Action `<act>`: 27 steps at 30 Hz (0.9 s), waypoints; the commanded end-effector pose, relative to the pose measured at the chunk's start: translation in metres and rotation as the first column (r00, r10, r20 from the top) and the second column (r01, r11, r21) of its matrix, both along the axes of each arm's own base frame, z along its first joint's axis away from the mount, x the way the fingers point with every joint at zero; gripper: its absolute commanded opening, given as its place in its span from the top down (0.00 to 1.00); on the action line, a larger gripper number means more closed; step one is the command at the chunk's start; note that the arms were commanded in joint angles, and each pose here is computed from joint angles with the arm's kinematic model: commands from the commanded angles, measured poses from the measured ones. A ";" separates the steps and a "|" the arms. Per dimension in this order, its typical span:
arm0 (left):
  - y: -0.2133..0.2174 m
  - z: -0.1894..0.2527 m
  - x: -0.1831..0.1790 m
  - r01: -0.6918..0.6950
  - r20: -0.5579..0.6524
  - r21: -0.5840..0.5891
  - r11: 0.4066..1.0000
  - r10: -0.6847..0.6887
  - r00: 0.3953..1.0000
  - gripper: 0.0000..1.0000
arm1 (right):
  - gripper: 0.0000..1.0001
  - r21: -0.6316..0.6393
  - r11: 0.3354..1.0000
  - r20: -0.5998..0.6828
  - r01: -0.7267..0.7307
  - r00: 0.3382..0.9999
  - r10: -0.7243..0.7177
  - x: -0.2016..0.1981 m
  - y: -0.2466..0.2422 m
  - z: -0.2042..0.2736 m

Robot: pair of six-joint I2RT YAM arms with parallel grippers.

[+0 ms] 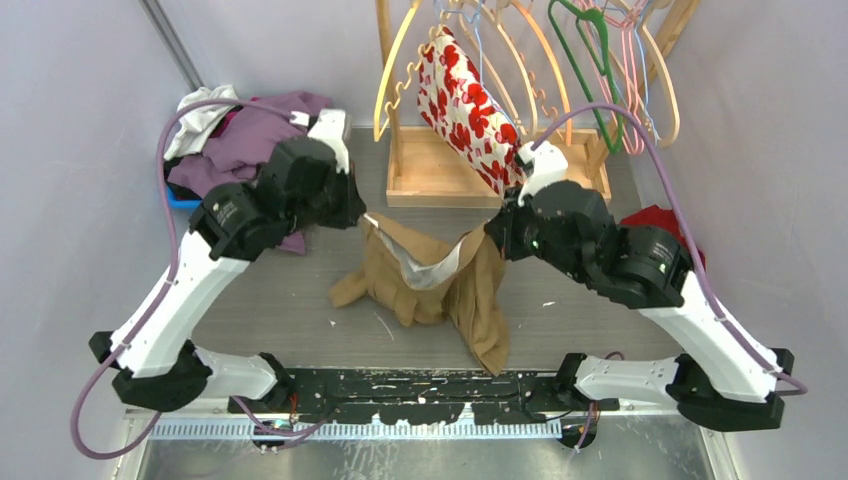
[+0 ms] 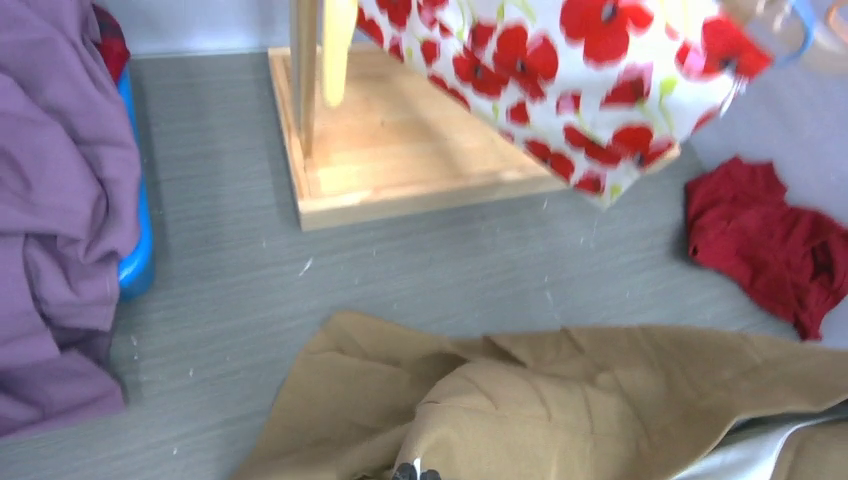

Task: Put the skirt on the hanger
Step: Flatten out the skirt at the center of the board.

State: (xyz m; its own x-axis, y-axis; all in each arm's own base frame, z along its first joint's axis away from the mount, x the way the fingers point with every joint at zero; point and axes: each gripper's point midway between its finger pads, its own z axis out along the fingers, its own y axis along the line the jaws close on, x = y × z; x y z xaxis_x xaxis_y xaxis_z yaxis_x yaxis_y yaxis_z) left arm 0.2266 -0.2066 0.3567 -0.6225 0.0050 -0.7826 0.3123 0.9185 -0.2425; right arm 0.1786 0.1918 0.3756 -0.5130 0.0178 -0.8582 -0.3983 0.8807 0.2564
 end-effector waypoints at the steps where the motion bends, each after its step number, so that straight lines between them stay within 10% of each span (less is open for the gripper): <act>1: -0.010 0.053 0.030 0.067 0.107 -0.043 0.997 -0.062 0.992 1.00 | 0.99 -0.012 0.996 0.084 0.085 0.993 -0.084 0.040 -0.012 0.031; 15: -0.009 0.116 0.070 0.080 0.227 -0.096 0.992 -0.057 0.972 1.00 | 0.99 0.044 0.995 0.136 0.089 0.986 -0.094 0.100 -0.011 0.088; 27: 0.014 -0.081 0.009 -0.029 -0.075 -0.150 0.988 0.018 0.997 1.00 | 0.99 0.111 0.991 -0.244 -0.068 0.965 0.094 0.025 0.017 -0.118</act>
State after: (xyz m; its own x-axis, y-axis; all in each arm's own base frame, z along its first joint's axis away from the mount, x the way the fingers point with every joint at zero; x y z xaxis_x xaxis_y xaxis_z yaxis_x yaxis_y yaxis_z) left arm 0.2331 -0.1746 0.3026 -0.6763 -0.0100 -0.7366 0.2933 0.9136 -0.2817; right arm 0.2253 0.1871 0.3021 -0.6613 -0.0006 -0.7502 -0.3627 0.8756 0.3190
